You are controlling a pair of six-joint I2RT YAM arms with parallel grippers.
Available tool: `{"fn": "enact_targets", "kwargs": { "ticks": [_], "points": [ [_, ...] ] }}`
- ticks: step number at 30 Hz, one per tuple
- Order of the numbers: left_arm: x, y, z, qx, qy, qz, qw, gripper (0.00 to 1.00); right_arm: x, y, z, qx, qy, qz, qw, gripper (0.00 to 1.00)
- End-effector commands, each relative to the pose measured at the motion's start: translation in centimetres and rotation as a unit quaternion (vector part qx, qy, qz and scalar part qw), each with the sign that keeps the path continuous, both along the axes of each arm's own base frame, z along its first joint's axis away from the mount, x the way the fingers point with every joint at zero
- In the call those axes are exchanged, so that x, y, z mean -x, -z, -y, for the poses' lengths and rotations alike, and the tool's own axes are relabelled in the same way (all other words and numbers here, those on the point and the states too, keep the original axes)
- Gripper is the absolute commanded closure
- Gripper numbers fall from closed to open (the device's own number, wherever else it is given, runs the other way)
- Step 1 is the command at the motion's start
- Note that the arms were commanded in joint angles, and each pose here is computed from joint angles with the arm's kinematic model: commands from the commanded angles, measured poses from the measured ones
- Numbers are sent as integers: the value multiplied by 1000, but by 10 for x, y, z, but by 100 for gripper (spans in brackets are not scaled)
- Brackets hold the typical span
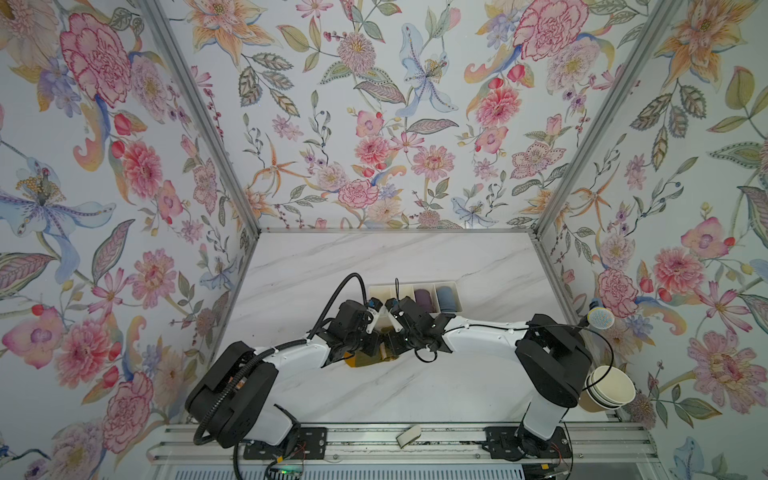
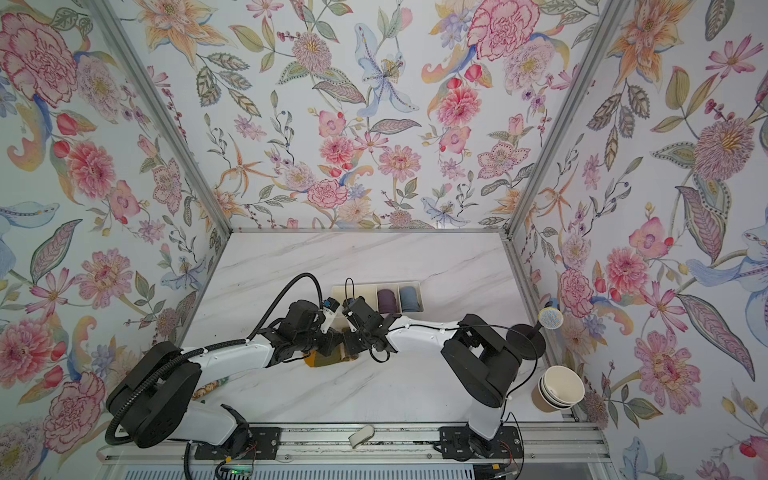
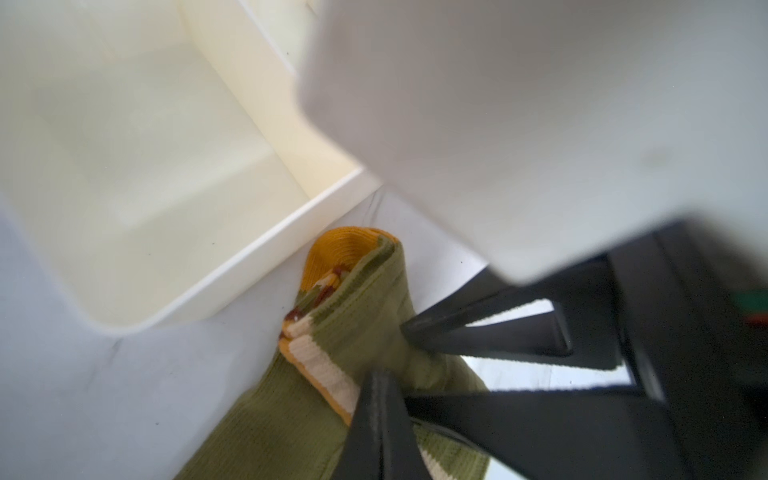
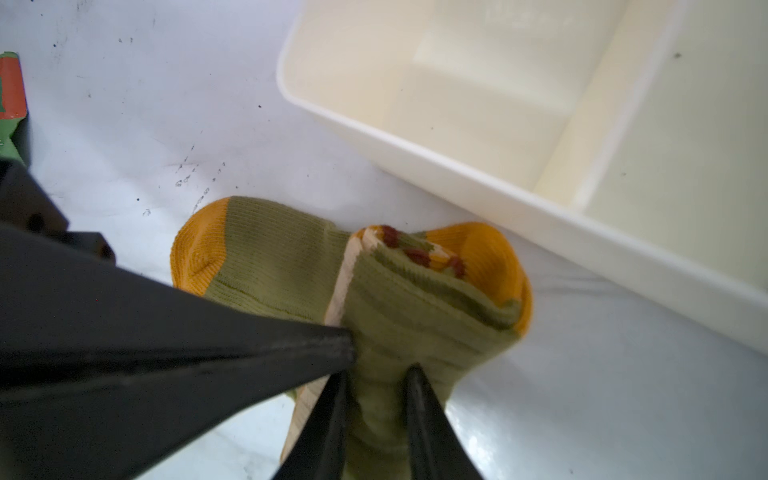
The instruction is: Roll the socks
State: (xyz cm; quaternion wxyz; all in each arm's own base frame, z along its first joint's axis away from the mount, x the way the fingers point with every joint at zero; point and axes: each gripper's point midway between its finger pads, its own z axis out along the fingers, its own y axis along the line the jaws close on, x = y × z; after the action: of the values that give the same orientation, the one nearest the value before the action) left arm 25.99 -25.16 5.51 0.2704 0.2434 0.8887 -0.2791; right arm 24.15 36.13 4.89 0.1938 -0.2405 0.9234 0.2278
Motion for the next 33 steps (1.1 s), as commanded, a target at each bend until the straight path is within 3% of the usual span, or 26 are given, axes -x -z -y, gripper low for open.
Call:
{"fn": "enact_targets", "kwargs": {
  "ticks": [1, 6, 16, 33],
  "points": [
    [4, 12, -2, -6, 3, -20, 1000, 100, 9, 8, 2, 13, -13, -15, 1000, 73],
    [8, 27, -10, -33, 2, -30, 999, 100, 10, 1, 2, -9, -14, -19, 1000, 71],
    [11, 38, -16, -50, -2, -37, 998, 100, 7, -34, 19, -123, 14, -43, 991, 61],
    [16, 47, -25, -73, -3, -44, 996, 100, 13, -5, 20, -184, 51, -123, 974, 59]
  ]
}}
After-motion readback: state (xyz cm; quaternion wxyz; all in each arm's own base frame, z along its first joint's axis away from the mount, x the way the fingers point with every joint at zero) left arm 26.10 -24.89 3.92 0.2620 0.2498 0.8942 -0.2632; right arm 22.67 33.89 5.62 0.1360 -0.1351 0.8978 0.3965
